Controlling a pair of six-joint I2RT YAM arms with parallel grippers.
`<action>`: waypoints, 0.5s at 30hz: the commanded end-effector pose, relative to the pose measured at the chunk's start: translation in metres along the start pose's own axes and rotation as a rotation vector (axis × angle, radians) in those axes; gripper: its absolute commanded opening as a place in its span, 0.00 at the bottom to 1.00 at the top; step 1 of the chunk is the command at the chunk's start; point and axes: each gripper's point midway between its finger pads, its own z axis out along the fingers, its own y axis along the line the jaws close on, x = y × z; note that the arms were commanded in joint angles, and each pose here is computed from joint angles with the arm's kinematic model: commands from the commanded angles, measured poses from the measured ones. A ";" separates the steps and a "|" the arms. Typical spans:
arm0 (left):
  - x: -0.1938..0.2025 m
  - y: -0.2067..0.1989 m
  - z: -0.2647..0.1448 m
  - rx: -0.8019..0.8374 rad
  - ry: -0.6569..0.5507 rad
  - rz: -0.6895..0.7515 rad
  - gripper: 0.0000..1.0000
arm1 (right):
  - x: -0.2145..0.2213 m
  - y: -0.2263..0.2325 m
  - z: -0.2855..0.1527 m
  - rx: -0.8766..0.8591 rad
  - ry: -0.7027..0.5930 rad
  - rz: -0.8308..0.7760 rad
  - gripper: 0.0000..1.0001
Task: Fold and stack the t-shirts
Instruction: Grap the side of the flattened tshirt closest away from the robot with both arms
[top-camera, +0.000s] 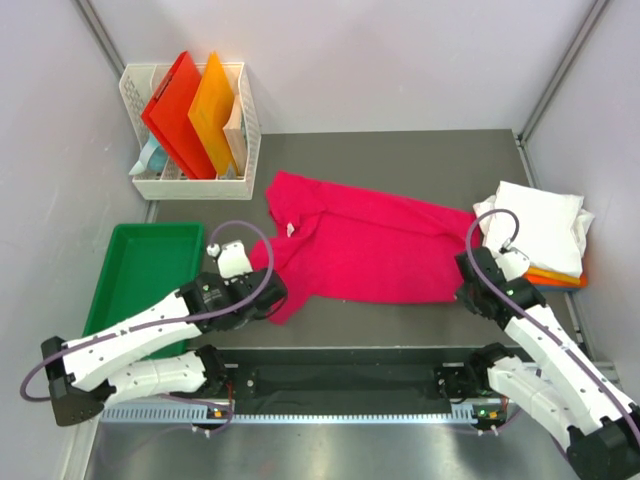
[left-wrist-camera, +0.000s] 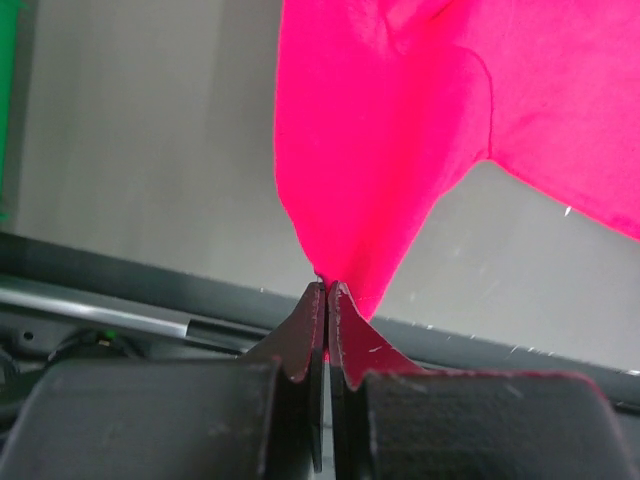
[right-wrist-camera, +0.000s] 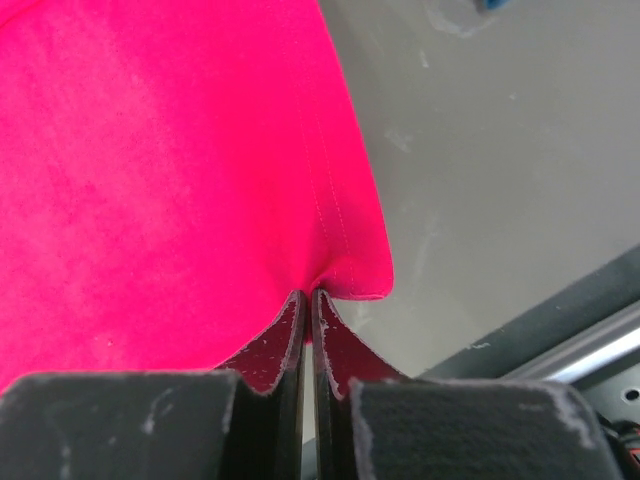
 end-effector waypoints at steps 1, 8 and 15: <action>0.004 0.007 -0.009 -0.039 -0.002 -0.012 0.00 | -0.003 -0.008 -0.007 0.031 -0.020 0.011 0.00; 0.007 0.000 -0.004 -0.010 -0.003 -0.017 0.00 | -0.003 -0.007 -0.008 0.029 -0.016 0.015 0.00; -0.033 -0.013 -0.011 0.010 -0.168 0.005 0.00 | -0.028 -0.007 -0.021 0.021 -0.105 0.015 0.00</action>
